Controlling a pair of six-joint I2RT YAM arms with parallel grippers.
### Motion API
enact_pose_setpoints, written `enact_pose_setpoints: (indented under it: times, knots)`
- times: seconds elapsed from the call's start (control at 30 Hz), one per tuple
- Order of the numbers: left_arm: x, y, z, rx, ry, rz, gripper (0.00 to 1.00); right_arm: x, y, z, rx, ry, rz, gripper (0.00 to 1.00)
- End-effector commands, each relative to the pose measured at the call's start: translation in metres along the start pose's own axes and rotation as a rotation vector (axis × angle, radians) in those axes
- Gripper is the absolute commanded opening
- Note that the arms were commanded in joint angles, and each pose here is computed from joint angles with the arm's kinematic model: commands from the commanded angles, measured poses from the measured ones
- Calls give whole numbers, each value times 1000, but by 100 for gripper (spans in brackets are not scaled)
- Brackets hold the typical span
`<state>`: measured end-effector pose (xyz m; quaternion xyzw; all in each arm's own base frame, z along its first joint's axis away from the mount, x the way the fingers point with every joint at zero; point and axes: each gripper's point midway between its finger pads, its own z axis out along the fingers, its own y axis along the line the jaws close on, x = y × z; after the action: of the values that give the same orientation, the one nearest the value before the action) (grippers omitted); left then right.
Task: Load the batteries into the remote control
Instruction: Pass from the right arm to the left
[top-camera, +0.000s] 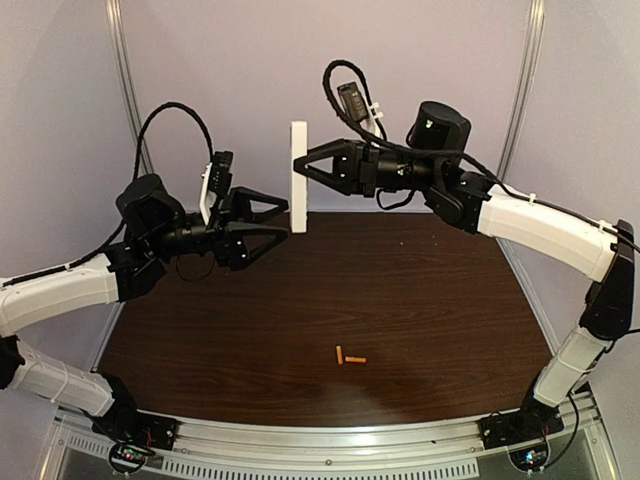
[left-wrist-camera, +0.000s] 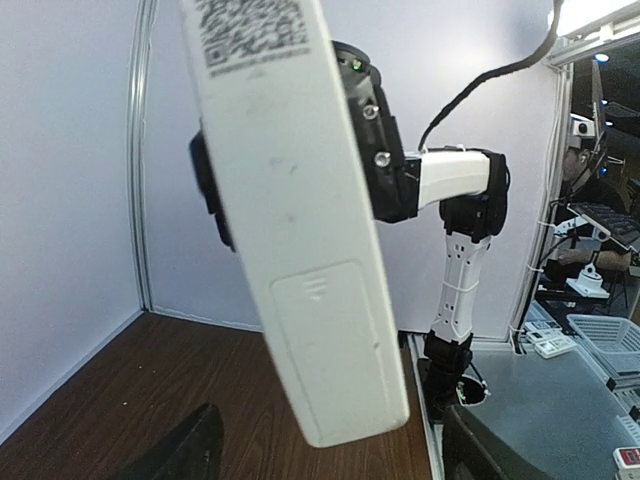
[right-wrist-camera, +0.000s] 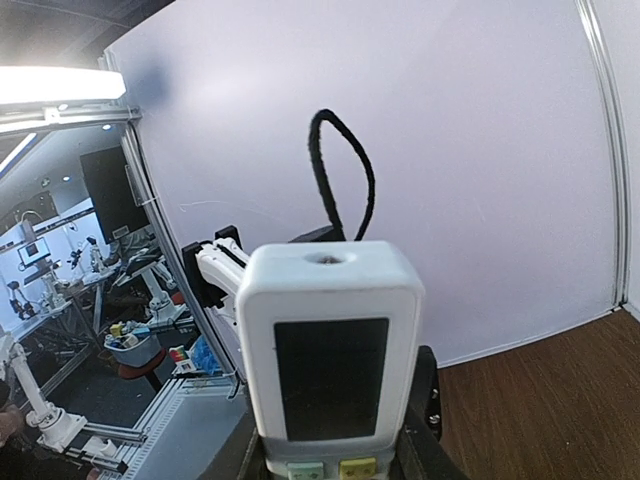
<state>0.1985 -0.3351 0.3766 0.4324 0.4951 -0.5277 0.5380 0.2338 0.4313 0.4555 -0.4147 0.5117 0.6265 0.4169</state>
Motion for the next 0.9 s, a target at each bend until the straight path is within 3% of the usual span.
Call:
enact_pose_setpoints:
  times: [0.0,0.5,0.63,0.87]
  knots:
    - [-17,7,10,-6,-42,-16,75,-25,33,-8,-74,-67,-65,16]
    - [-19,-9,40,59,-30,-5,69,-22,24,-12,17,-63,-100,17]
    - [-24,-6,43,48,-40,-9,61,-19,24,-12,27,-62,-105,17]
    - [-25,-1,45,25,-45,-8,34,-19,25,-17,58,-56,-120,18]
